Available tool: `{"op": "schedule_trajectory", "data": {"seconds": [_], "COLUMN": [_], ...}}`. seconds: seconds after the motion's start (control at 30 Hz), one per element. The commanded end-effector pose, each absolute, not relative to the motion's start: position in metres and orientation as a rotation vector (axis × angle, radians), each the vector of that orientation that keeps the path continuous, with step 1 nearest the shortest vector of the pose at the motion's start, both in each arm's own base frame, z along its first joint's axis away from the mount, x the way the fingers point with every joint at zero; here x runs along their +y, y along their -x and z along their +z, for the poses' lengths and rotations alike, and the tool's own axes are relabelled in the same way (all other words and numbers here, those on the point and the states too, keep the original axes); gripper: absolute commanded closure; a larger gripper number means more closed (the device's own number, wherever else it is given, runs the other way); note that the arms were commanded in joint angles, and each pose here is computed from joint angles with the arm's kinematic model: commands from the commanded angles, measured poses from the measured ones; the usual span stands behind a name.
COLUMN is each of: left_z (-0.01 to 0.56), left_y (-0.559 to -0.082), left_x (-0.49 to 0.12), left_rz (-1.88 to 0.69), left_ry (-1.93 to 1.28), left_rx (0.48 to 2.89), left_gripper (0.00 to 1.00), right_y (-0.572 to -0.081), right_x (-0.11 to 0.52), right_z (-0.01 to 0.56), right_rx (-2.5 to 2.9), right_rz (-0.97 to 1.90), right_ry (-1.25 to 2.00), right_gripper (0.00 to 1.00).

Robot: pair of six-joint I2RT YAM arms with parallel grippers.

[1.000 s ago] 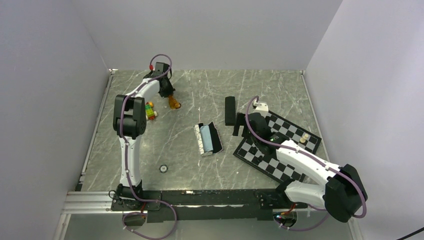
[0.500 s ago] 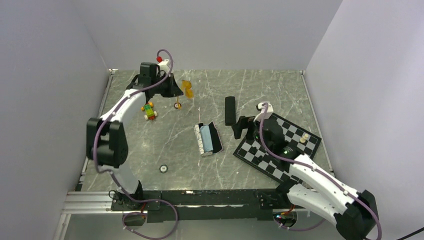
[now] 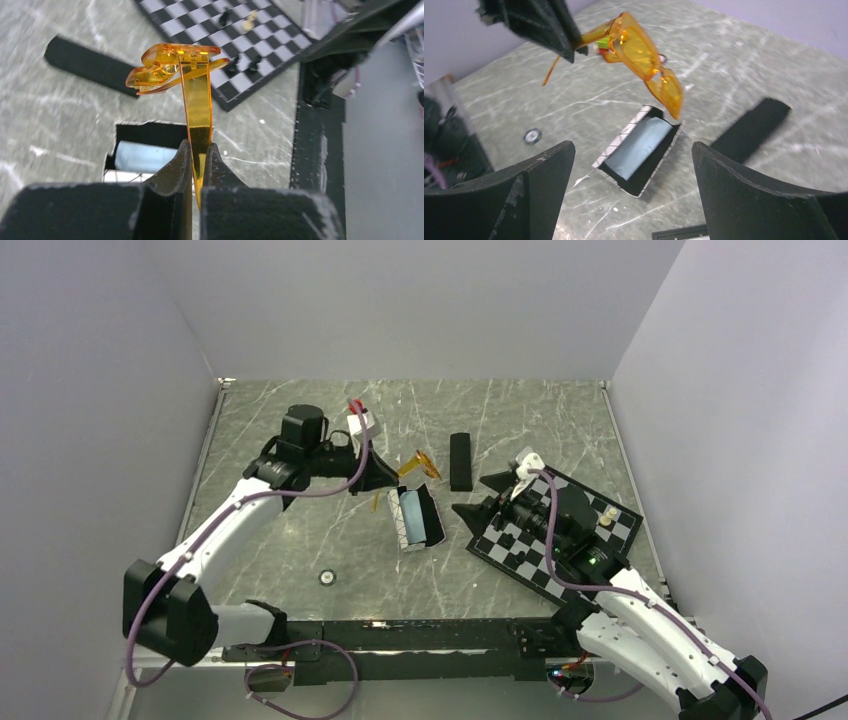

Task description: Organize the sunglasses

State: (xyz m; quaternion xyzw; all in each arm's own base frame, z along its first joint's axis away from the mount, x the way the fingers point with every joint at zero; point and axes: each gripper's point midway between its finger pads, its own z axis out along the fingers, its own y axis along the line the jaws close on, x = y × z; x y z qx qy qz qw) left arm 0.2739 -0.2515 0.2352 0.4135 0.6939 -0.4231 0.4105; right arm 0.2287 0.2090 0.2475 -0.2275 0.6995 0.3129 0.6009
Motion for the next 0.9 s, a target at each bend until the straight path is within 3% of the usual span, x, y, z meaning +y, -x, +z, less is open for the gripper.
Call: {"op": "schedule_trajectory", "data": {"seconds": [0.0, 0.37, 0.87], "left_z": [0.282, 0.283, 0.292], "left_y": [-0.218, -0.127, -0.121], "left_x": [-0.259, -0.239, -0.244], "left_rz": [-1.198, -1.323, -1.367], "left_ry": [-1.283, -1.579, -1.633], "left_rx": [1.371, 0.95, 0.884], "left_gripper": [1.0, 1.0, 1.0], "right_y": [-0.19, -0.135, -0.141], "right_x": [0.236, 0.25, 0.285], "right_z": [0.276, 0.291, 0.276], "right_rx": [1.343, 1.183, 1.199], "right_rz": [0.817, 0.969, 1.204], "right_ry": [0.896, 1.293, 1.446], "right_gripper": [0.1, 0.27, 0.36]}}
